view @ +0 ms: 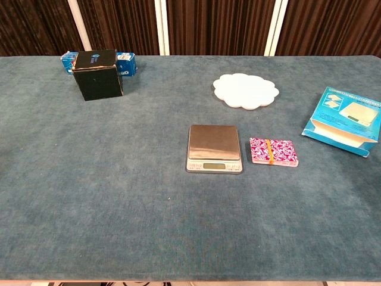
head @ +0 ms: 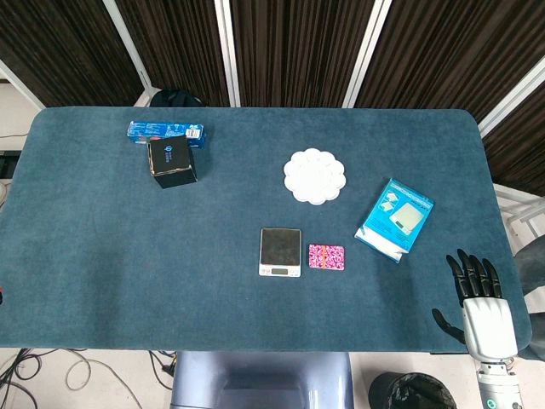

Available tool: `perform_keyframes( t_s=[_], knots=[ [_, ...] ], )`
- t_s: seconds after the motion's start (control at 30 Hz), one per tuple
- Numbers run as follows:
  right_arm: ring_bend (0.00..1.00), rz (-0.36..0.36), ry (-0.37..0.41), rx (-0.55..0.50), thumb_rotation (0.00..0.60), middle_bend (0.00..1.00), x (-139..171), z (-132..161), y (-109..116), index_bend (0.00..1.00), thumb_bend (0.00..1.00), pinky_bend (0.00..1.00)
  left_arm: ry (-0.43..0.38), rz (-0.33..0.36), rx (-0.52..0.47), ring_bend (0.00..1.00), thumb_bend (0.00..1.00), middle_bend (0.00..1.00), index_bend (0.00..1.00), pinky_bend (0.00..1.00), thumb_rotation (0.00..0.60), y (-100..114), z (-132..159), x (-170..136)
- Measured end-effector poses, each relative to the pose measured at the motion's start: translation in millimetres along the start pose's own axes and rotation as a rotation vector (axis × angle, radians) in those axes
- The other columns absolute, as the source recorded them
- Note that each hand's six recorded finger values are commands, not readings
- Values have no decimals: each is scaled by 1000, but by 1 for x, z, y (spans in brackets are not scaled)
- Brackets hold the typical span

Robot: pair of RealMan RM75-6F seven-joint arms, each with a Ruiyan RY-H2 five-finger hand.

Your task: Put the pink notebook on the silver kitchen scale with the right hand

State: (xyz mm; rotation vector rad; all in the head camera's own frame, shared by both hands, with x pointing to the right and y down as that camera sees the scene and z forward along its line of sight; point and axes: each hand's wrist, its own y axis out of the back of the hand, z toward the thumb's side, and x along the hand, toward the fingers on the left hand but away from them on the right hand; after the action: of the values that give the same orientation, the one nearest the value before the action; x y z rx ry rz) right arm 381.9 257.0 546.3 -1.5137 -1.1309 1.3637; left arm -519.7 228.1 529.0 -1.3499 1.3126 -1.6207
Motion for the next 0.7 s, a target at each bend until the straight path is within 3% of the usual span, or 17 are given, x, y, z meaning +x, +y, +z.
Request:
perform_keyframes(
  t_s=[0.4, 0.7],
  knots=[
    [0, -4, -4, 4, 600, 0, 1, 0, -1, 0, 279, 0, -8, 8, 2, 0, 664, 0, 82, 0, 600, 2, 1, 1],
    [0, 10, -7, -3, 600, 0, -1, -1, -3, 0, 279, 0, -88, 15, 63, 0, 666, 0, 81, 0, 600, 3, 6, 4]
  ],
)
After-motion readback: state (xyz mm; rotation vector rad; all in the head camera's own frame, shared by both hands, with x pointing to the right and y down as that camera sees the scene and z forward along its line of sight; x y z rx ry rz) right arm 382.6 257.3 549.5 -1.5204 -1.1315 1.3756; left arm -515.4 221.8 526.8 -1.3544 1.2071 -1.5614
